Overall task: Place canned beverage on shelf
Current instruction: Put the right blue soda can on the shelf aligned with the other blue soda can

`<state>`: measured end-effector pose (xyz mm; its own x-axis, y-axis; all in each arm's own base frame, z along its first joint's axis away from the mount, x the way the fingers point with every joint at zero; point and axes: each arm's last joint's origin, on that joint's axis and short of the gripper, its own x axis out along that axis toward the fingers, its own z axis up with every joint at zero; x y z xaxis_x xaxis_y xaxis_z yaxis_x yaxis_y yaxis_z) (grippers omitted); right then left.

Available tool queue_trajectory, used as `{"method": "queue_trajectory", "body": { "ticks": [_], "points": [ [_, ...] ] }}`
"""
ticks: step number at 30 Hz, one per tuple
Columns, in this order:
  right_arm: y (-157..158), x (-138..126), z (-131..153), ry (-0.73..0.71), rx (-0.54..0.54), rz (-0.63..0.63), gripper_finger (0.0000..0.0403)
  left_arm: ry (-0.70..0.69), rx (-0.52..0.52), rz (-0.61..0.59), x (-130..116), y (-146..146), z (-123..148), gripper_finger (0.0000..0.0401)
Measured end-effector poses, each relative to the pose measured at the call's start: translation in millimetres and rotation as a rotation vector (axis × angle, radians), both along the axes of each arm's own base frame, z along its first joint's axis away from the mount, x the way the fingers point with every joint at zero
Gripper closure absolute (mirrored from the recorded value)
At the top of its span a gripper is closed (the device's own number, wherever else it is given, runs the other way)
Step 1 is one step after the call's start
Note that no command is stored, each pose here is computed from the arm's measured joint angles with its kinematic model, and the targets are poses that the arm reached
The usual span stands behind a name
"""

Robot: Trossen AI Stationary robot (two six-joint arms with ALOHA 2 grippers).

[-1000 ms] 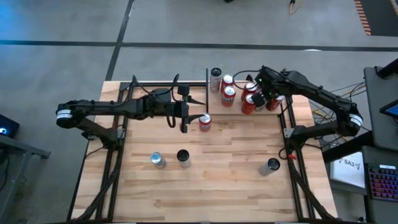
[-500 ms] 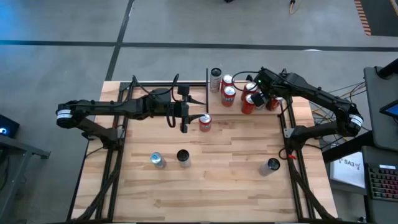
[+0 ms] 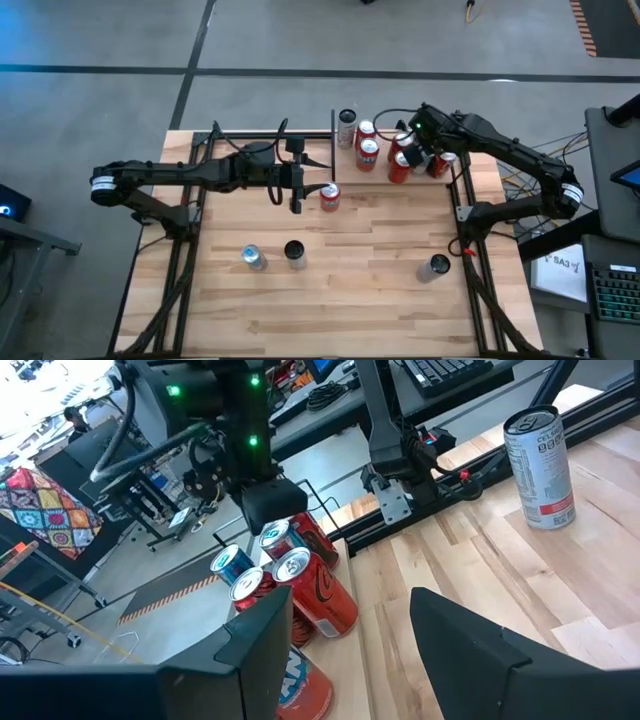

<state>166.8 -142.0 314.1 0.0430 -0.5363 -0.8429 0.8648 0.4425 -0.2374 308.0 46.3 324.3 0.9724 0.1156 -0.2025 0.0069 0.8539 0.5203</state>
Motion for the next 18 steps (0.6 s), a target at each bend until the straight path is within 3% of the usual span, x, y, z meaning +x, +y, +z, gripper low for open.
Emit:
{"method": "queue_trajectory", "body": {
  "ticks": [18],
  "points": [
    [13.9, -16.8, 18.9, -0.228, -0.079, -0.078, 0.0394, -0.014, 0.006, 0.035, -1.8, 12.2, 1.4, 0.0211]
  ]
}}
